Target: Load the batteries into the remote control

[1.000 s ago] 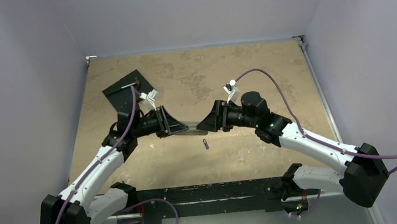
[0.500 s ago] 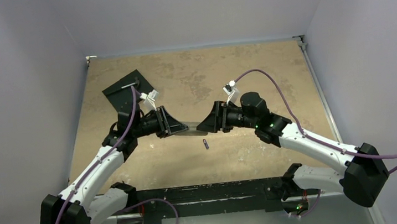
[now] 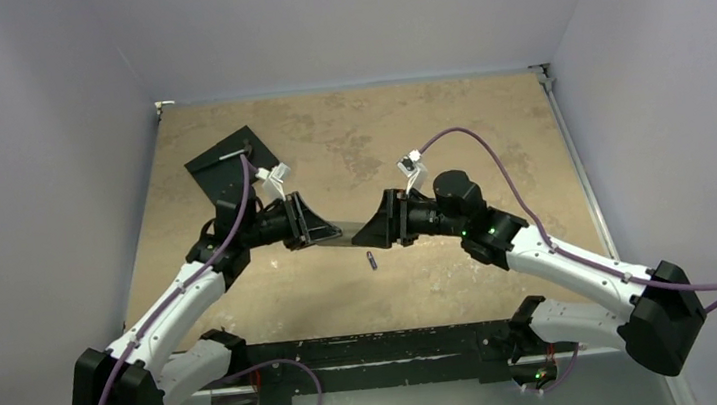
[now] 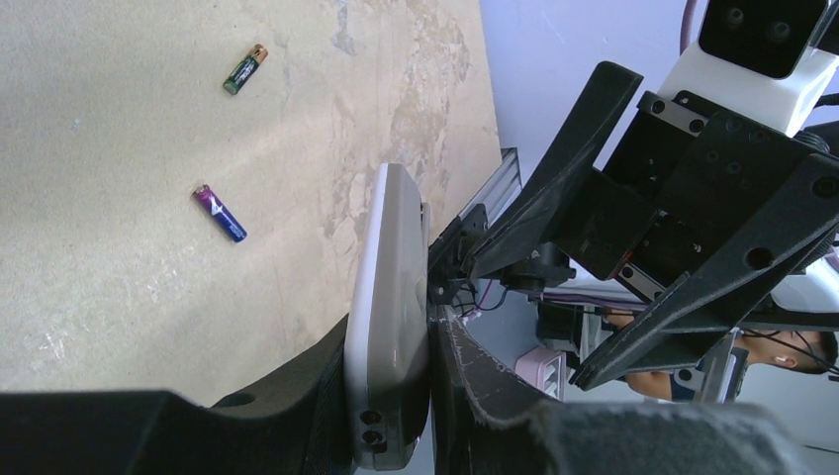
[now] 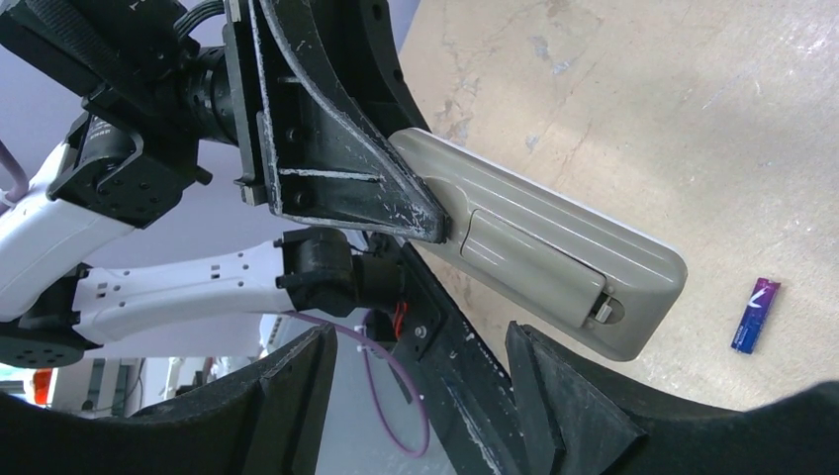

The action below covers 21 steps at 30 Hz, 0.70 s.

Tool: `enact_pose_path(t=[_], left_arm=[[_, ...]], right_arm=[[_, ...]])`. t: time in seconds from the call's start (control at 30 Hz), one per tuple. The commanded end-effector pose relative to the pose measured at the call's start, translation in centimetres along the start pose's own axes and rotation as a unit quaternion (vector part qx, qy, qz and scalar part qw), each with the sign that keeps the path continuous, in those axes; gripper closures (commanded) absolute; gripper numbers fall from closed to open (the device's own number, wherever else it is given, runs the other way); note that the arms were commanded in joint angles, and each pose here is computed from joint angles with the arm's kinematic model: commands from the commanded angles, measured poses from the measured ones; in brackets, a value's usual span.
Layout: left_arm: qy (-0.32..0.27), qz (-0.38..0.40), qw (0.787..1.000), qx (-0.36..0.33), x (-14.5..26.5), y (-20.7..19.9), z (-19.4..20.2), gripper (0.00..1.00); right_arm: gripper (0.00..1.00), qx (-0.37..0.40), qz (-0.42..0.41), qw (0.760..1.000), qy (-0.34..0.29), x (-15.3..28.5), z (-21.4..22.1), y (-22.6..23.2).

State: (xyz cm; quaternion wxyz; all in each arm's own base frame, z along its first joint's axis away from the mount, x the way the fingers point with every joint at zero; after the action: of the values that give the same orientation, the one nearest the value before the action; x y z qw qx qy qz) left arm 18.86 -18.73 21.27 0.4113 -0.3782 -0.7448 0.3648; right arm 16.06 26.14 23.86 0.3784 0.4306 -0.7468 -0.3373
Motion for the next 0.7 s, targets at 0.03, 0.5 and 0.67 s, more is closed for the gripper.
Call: enact_pose_path(t=[0.03,0.5,0.67], left_arm=[[-0.013,0.014,0.999,-0.032,0.2,-1.5,-1.1,1.0],[-0.006,0.008,0.999,-0.043,0.4,-1.8,-1.3,1.0],[-0.002,0.015,0.999,-0.044,0.5,-1.9,-1.2,1.0]], right_arm=[[0.28,0.025,-0.02,0.999,-0.023,0.6,-1.2,1.7],[0.26,0.036,0.046,0.998,-0.029,0.8,-1.4,0.2],[0.26,0.033,0.046,0.998,-0.032,0.4,-1.6,0.1]])
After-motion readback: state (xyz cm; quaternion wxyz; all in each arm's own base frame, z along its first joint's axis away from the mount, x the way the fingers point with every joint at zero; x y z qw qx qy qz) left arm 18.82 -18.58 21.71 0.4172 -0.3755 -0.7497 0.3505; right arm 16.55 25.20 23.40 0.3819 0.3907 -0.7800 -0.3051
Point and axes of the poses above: each gripper's point midway between its finger pads, its own x axis back along the fingers, its own y axis along the line the jaws close on, z = x × y, the point moved 6 cm from there along x, back along the fingers, and after that the axes turned 2 degrees about -x, right-handed, at the moved point
